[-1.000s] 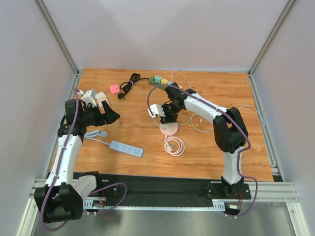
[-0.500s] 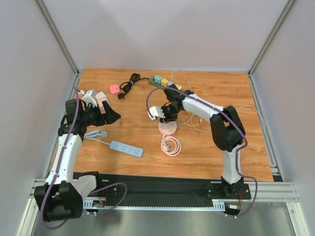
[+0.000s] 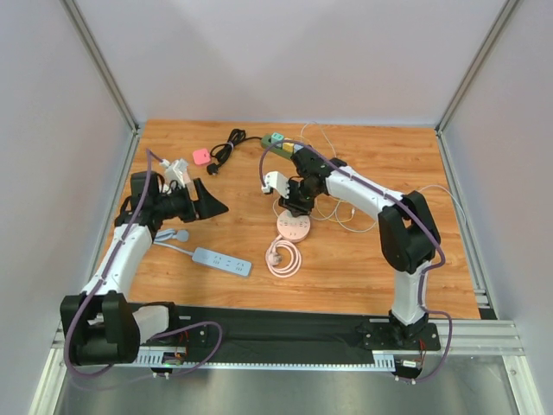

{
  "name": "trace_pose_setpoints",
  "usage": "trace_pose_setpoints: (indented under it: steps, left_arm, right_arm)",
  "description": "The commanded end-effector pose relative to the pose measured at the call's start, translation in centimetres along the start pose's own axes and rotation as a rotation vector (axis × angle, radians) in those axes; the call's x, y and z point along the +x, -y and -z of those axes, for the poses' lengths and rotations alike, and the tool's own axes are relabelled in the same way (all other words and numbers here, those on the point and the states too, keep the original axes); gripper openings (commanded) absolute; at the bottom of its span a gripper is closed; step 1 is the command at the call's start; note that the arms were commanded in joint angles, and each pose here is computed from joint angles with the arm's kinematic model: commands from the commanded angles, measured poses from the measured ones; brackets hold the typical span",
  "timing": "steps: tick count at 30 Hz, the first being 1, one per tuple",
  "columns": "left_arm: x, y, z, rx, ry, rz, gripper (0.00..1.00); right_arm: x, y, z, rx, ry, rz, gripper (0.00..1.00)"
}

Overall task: Pull the plug off the socket
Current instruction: Remove the plug from the socket.

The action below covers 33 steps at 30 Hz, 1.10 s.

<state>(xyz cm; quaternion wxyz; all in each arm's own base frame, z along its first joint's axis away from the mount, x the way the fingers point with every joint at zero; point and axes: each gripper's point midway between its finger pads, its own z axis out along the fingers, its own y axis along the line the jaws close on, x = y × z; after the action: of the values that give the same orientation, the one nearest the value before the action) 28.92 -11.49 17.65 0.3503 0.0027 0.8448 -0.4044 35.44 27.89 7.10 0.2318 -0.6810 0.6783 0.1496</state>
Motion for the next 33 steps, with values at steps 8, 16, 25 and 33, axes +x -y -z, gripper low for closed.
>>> trace_pose_setpoints:
  steps: [8,16,25,33]
  left_arm:
    - [3.9,7.6,-4.5,0.228,-0.172,-0.055,0.84]
    - [5.8,5.6,-8.0,0.121,-0.19,0.008,0.82]
    - [8.6,5.1,-12.7,0.131,-0.334,0.01,0.85]
    - [9.3,8.1,-15.0,0.276,-0.404,-0.013,0.85]
  right_arm:
    - [-1.3,-1.0,2.9,0.112,0.104,-0.546,0.0]
    - [-0.6,-1.4,2.5,0.103,0.151,-0.602,0.0]
    - [-1.7,-0.7,4.9,0.164,0.31,-0.568,0.0]
    - [-2.6,-1.2,6.4,0.164,0.404,-0.549,0.0]
